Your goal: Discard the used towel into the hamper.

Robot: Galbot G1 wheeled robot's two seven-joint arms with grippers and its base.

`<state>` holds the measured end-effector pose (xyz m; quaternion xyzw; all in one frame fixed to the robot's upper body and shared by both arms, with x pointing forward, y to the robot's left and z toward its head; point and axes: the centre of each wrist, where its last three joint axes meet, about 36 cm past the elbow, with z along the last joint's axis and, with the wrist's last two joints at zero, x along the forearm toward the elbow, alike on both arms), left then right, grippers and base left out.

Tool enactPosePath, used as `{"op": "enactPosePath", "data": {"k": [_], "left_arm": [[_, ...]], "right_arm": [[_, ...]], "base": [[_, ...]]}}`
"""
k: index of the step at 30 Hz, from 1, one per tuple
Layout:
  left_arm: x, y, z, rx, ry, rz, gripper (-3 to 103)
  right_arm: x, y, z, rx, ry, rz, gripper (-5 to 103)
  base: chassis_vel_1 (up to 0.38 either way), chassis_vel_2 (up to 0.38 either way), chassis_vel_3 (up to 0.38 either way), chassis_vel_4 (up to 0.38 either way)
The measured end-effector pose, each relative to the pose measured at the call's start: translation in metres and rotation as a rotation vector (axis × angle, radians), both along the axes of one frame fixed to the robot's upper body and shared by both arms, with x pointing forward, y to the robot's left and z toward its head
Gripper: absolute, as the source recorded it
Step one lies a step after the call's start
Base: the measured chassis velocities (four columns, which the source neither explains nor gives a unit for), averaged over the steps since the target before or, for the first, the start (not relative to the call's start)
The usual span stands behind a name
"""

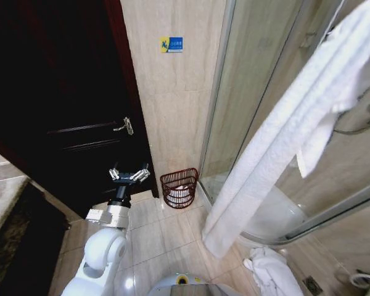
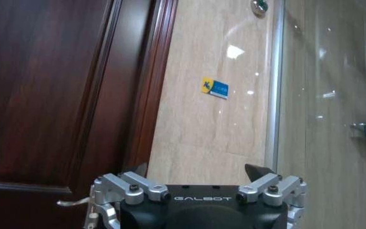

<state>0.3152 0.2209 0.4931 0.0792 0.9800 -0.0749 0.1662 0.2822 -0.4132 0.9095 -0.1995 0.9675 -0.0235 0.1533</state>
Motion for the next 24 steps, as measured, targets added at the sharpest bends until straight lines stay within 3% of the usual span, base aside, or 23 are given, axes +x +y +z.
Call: {"op": "enactPosePath", "data": {"k": [9, 24], "left_arm": [[0.0, 0.0, 0.0, 0.0, 0.0, 0.0, 100], [0.0, 0.0, 0.0, 0.0, 0.0, 0.0, 100]], "right_arm": [[0.017, 0.018, 0.027, -0.024, -0.002, 0.03, 1], [0.013, 0.012, 0.02, -0.028, 0.018, 0.001, 1]], "base": [[0.0, 0.0, 0.0, 0.0], [0.0, 0.0, 0.0, 0.0]]}}
